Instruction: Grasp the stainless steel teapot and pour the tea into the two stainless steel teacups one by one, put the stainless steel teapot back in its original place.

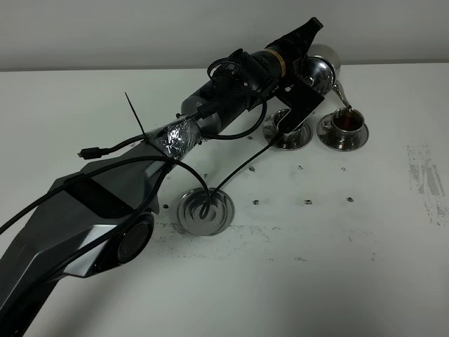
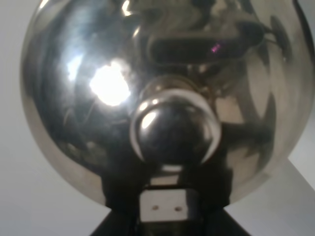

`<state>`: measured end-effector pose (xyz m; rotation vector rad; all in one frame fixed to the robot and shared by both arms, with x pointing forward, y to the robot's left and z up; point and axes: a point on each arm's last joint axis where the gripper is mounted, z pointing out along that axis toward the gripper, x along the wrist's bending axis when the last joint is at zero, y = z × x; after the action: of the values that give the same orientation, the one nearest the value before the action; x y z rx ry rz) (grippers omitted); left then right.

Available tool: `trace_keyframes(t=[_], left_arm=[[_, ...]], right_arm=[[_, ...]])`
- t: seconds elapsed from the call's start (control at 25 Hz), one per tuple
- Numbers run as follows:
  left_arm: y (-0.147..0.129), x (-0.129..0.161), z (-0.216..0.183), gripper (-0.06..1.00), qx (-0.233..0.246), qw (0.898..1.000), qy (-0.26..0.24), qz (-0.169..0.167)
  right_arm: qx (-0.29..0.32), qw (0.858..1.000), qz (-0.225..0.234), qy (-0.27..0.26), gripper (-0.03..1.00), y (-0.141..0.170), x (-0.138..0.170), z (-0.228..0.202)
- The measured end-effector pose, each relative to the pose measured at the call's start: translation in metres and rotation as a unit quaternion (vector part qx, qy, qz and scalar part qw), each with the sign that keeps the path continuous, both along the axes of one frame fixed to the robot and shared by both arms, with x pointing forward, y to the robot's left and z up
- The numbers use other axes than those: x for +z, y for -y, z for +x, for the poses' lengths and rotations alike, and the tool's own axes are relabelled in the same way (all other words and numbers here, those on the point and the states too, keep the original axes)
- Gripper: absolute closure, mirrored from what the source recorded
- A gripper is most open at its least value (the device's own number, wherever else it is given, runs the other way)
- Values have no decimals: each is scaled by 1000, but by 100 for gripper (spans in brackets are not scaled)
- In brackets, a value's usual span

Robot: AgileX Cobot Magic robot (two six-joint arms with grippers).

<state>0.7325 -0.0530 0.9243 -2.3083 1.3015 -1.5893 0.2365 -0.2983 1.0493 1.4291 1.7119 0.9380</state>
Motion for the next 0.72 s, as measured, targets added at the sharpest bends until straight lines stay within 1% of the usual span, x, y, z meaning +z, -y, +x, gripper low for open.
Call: trace_keyframes(t=[0.32, 0.72], left_arm=[[0, 1, 0, 76, -5, 1000, 6, 4], [1, 1, 0, 76, -7, 1000, 9, 1]], right_arm=[[0, 1000, 0, 0, 74, 0, 0, 0], [0, 1000, 0, 0, 74, 0, 0, 0]])
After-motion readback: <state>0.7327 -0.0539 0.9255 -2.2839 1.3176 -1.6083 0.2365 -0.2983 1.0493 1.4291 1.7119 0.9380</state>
